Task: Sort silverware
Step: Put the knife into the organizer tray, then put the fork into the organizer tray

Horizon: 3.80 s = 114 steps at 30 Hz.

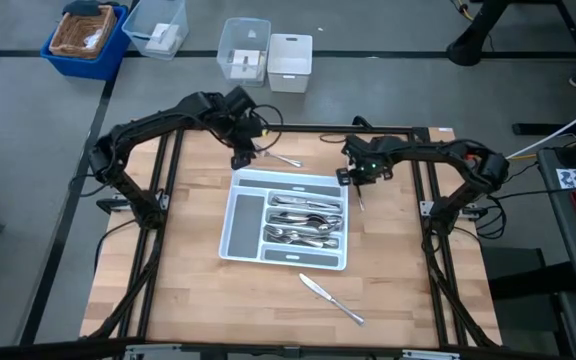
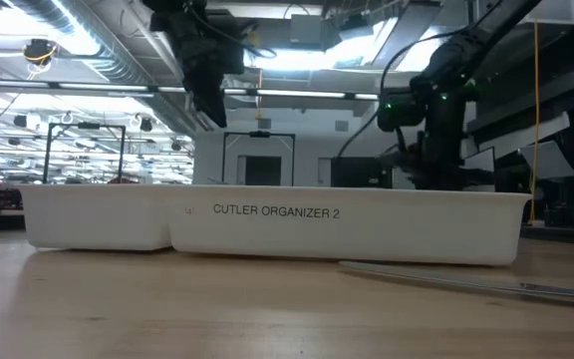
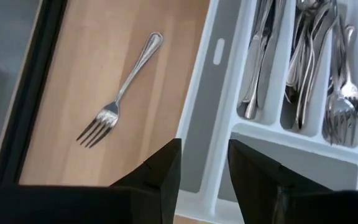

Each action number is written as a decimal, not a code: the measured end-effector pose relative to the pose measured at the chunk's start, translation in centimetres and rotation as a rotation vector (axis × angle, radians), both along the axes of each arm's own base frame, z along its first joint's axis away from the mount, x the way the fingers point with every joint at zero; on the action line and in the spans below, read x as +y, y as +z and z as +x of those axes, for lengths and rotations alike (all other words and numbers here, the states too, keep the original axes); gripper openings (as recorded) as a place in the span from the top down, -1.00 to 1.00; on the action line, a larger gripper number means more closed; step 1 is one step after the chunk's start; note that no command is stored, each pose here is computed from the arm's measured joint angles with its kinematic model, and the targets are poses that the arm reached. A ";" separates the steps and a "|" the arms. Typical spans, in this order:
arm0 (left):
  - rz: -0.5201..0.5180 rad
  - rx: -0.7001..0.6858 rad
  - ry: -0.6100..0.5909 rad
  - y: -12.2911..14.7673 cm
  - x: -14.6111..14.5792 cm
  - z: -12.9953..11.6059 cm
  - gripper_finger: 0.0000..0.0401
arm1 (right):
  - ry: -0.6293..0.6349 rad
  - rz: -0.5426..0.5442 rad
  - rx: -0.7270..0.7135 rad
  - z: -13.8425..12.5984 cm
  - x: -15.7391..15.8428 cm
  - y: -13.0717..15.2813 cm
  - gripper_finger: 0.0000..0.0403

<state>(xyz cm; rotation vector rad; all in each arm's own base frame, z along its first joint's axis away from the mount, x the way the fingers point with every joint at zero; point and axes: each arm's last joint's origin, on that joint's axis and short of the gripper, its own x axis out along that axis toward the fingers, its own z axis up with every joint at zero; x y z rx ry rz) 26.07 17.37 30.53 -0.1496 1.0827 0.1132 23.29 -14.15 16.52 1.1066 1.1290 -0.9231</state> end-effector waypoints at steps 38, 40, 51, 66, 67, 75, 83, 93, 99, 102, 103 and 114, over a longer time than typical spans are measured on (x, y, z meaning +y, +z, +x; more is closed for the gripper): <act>-0.044 -0.057 0.142 0.3 4.4 -3.7 0.39 | 1.118 -0.417 -0.242 12.4 10.1 3.9 0.81; -0.044 -0.057 0.143 0.3 4.4 -3.7 0.39 | 1.138 -0.406 -0.223 12.6 10.1 3.3 0.81; -0.042 -0.057 0.137 0.3 4.3 -3.6 0.39 | 1.147 -0.379 -0.171 12.6 10.2 2.1 0.59; 0.080 -0.198 0.080 -0.3 5.4 -0.3 0.39 | 1.095 -0.325 -0.107 11.1 10.3 6.0 0.40; 0.087 -0.205 0.069 -0.8 5.6 0.3 0.39 | 1.096 -0.336 -0.099 10.9 10.3 6.9 0.40; 0.104 -0.195 -0.022 -6.8 7.3 5.0 0.39 | 1.076 -0.559 -0.050 7.8 9.5 13.3 0.41; 0.014 -0.059 -0.050 -13.9 8.5 6.6 0.39 | 0.965 -0.608 -0.099 3.9 7.4 17.0 0.41; 0.115 0.096 -0.097 -17.7 9.1 6.8 0.39 | 0.928 -0.564 -0.136 1.8 6.3 18.1 0.41; 0.115 0.121 -0.135 -17.8 9.1 6.6 0.56 | 0.939 -0.541 -0.149 1.8 6.5 18.0 0.41; 0.103 0.120 -0.109 -17.9 9.1 6.6 0.75 | 0.931 -0.492 -0.198 1.9 6.6 18.0 0.41; 0.098 0.118 -0.095 -17.9 9.1 6.6 0.82 | 0.919 -0.471 -0.216 1.9 6.7 18.0 0.41; 0.027 0.057 0.004 -15.0 8.3 6.1 0.97 | 0.873 -0.258 -0.363 2.6 10.0 18.1 0.41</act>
